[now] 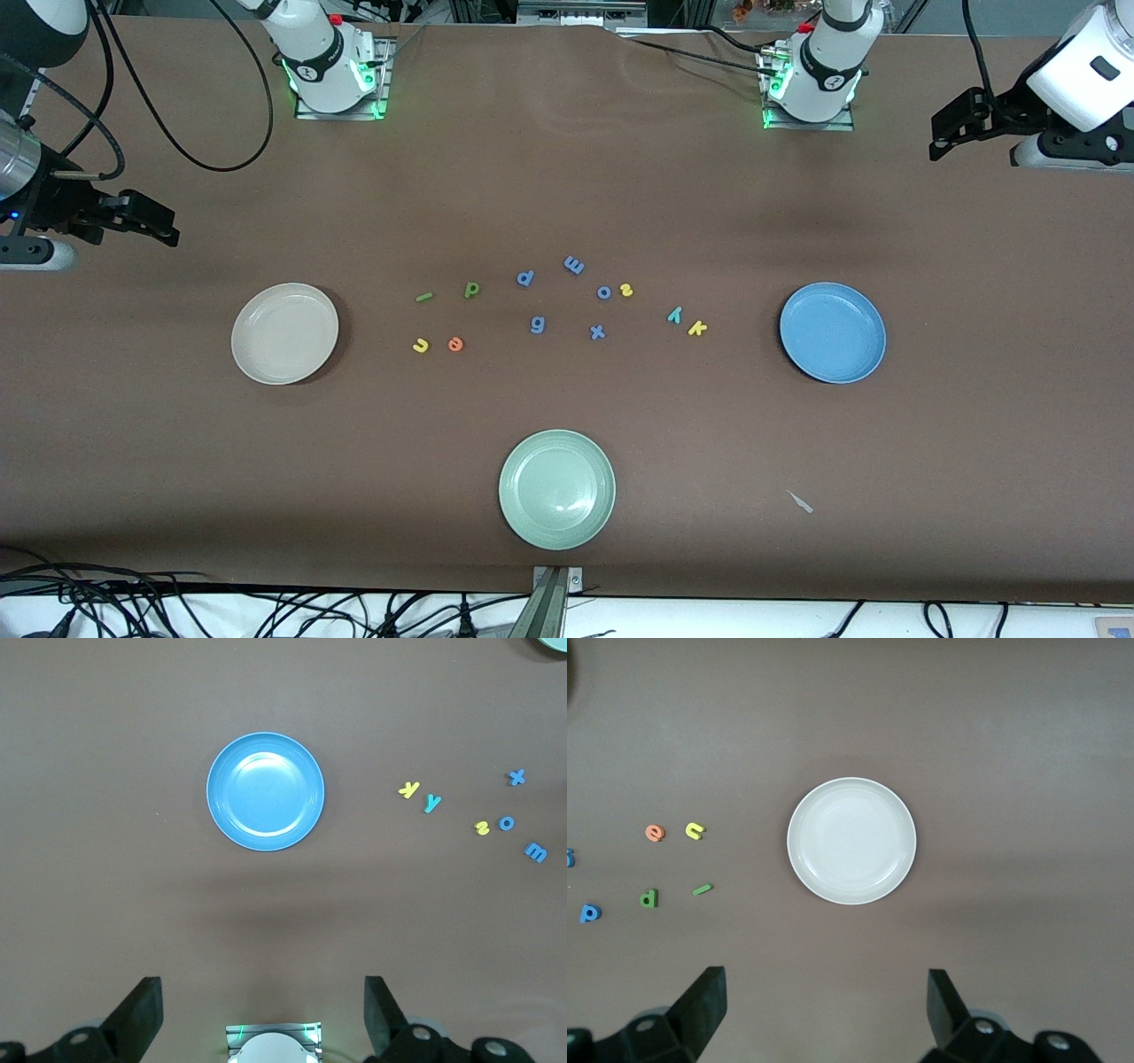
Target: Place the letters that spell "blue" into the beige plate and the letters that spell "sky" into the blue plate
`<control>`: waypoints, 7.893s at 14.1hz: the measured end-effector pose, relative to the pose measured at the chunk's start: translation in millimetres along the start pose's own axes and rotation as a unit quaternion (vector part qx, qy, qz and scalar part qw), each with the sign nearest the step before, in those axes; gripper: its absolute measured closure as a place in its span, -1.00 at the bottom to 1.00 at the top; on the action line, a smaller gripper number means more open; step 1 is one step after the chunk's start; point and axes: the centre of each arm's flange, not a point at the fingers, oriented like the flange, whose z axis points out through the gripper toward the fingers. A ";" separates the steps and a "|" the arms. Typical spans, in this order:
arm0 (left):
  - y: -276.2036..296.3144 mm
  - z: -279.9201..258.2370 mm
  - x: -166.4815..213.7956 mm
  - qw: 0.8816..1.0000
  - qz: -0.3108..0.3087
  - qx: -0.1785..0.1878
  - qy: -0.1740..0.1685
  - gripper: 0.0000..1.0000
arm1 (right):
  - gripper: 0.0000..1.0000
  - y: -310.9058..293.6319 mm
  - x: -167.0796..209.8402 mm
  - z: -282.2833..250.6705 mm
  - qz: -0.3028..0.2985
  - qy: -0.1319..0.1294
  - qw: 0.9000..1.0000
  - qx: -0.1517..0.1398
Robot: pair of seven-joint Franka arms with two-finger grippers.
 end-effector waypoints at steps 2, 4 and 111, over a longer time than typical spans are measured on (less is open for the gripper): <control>0.0 0.0 0.0 1.000 0.000 0.000 0.000 -1.00 | -1.00 0.0 -0.9 0.8 0.000 -0.004 1.000 0.000; 0.0 0.0 0.0 1.000 0.000 0.000 0.000 -1.00 | -1.00 0.0 -1.3 1.2 0.000 -0.006 1.000 0.000; 5.0 0.8 -0.3 1.000 0.003 0.001 -0.002 -1.00 | -1.00 -21.3 4.0 19.2 -0.019 -0.024 1.000 -0.002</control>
